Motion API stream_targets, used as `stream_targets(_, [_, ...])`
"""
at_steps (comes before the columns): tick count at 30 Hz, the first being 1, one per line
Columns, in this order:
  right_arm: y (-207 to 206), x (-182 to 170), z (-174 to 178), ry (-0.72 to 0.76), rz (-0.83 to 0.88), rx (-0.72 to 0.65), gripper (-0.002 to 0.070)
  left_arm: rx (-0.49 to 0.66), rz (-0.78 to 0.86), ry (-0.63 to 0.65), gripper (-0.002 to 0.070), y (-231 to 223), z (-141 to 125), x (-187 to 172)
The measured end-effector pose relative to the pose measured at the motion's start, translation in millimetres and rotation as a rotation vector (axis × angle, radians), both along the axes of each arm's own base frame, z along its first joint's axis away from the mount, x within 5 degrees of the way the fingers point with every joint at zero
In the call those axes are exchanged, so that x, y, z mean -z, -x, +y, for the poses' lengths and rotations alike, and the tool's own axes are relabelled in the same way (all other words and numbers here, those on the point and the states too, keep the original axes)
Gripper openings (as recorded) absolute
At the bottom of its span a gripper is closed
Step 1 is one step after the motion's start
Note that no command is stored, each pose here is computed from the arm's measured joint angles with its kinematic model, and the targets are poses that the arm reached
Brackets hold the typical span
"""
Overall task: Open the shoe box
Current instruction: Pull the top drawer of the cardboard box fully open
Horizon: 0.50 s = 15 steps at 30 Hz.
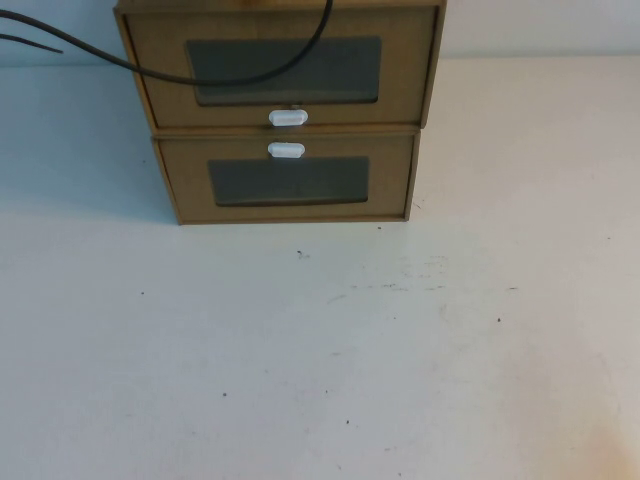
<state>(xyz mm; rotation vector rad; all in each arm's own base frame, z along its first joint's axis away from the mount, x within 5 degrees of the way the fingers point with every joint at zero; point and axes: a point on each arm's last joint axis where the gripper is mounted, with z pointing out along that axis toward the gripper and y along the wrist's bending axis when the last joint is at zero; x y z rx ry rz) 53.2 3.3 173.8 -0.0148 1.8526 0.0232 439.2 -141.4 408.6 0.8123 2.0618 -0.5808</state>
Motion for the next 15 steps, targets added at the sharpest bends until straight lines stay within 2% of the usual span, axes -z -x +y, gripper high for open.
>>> stream_targets(4, [-0.2, -0.8, -0.1, 0.000, -0.010, 0.002, -0.0014, 0.000, 0.000, 0.000, -0.0005, 0.0, 0.0, 0.0])
stream_targets(7, [-2.2, -9.4, -0.3, -0.053, -0.105, 0.015, -0.0014, 0.000, 0.000, 0.000, -0.0005, 0.0, 0.0, 0.0])
stream_targets(11, [-3.6, -25.7, -2.0, -0.303, -0.280, 0.065, -0.0013, 0.000, 0.000, 0.000, -0.0005, 0.0, 0.0, 0.0])
stream_targets(15, [-3.1, -33.9, -6.8, -0.538, -0.375, 0.125, -0.0014, 0.000, 0.000, 0.000, -0.0005, 0.0, 0.0, 0.0])
